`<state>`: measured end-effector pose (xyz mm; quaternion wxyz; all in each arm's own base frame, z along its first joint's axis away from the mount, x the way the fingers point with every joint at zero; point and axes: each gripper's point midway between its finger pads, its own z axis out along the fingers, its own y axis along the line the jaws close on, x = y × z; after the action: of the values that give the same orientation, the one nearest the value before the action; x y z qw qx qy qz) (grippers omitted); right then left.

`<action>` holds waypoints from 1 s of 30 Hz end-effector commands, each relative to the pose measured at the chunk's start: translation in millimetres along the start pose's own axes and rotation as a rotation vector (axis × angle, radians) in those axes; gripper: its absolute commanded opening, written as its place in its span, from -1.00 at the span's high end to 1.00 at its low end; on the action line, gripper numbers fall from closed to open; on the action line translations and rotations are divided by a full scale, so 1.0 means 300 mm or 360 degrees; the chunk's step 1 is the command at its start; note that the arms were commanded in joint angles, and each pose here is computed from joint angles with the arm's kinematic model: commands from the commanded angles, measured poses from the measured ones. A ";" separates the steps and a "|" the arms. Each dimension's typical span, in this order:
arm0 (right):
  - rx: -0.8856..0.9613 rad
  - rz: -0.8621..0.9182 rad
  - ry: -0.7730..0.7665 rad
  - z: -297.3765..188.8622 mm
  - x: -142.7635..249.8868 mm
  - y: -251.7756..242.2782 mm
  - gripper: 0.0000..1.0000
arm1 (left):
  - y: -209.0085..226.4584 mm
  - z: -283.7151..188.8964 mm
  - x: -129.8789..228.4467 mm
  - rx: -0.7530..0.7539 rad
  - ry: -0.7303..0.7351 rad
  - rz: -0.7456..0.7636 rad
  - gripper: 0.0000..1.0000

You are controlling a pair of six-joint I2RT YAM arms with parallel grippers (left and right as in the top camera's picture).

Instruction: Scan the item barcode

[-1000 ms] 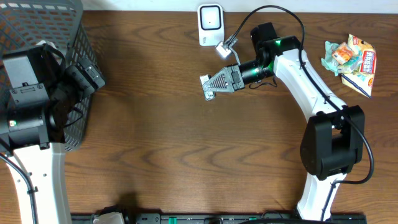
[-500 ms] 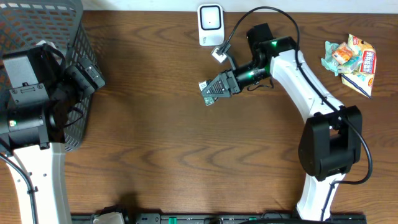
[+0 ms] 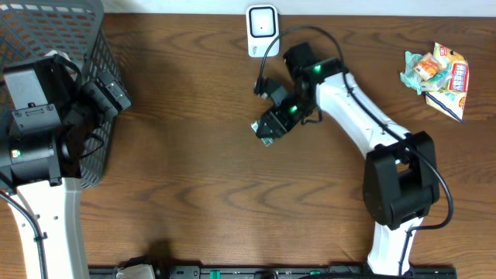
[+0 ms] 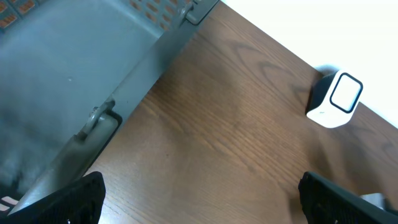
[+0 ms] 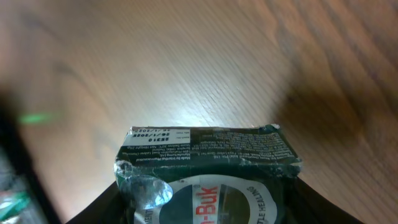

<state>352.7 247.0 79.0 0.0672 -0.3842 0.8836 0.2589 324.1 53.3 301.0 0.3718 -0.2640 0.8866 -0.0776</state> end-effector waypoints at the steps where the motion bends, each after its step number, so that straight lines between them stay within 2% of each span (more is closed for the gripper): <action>1: 0.0124 -0.0030 0.0099 0.061 0.065 -0.040 -0.02 | 0.010 0.000 -0.002 -0.0020 -0.0004 0.0016 -0.95; 7: 0.0131 0.0073 0.0087 0.133 0.112 -0.062 -0.01 | 0.010 -0.001 -0.003 -0.0019 -0.0005 0.0016 -0.96; 9: 0.0135 0.0130 0.0086 0.144 0.123 -0.067 -0.15 | 0.010 0.000 -0.003 -0.0020 -0.0005 0.0016 -0.95; 14: 0.0178 0.0237 0.0110 0.145 0.139 -0.081 -0.24 | 0.010 -0.001 -0.003 -0.0019 -0.0005 0.0016 -0.96; 27: 0.0185 0.0245 0.0131 0.144 0.150 -0.081 -0.26 | 0.010 0.000 -0.002 -0.0020 -0.0004 0.0016 -0.96; 30: 0.0218 0.0299 0.0135 0.142 0.153 -0.092 -0.44 | 0.010 0.000 -0.003 -0.0020 -0.0005 0.0016 -0.96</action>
<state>336.4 225.5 18.2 0.0340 -0.3220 0.9258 0.1949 324.1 53.1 301.0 0.3718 -0.2639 0.8866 -0.0777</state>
